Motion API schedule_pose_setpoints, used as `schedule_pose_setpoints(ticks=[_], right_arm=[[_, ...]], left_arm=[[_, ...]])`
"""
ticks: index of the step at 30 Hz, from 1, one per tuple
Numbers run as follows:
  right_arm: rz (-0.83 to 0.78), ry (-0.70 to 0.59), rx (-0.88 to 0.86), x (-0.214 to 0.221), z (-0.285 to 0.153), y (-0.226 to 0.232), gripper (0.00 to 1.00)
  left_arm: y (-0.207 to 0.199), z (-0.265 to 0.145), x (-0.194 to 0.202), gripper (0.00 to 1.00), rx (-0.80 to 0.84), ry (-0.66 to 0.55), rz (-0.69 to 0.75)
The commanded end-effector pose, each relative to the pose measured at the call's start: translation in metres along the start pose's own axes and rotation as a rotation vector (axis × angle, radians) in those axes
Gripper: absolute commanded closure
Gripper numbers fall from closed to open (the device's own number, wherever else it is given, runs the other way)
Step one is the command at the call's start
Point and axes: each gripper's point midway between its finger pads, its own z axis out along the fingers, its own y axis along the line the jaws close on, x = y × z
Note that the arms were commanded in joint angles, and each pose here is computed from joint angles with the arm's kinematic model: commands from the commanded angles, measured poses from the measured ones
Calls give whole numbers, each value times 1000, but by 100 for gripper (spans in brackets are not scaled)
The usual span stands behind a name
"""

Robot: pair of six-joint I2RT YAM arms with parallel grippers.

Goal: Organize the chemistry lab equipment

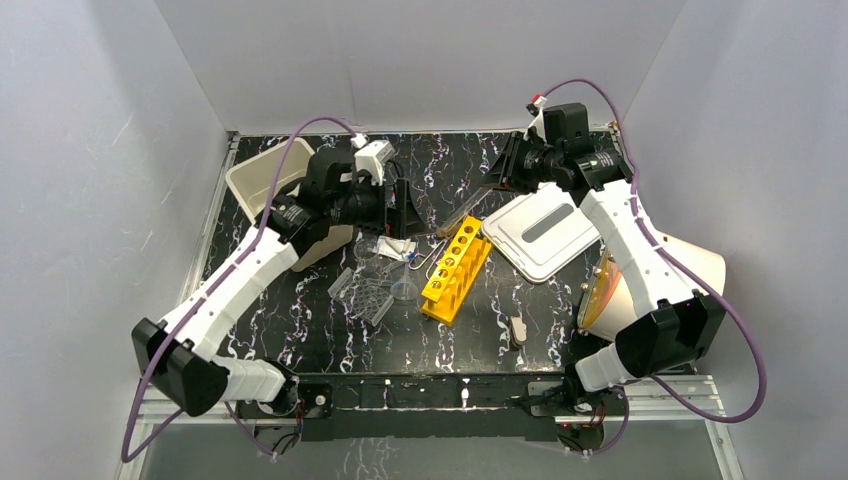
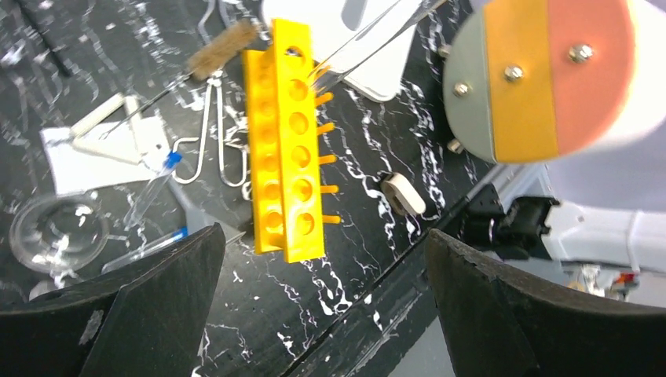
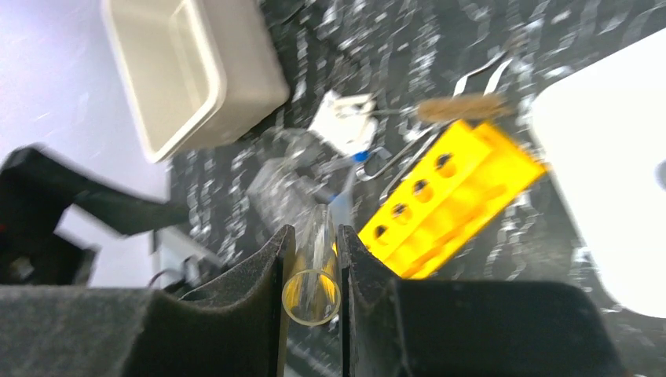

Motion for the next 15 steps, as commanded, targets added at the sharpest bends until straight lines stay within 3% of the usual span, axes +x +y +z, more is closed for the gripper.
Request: schedule_pose_setpoints(ticks=[1, 9, 15], right_arm=[[-202, -188, 207, -43, -15, -17, 77], [-398, -219, 394, -39, 6, -11, 77], [-501, -214, 407, -19, 25, -3, 77]], left_arm=[[34, -6, 10, 2, -188, -46, -145], [48, -6, 20, 2, -255, -54, -195], [58, -8, 18, 2, -309, -62, -187]])
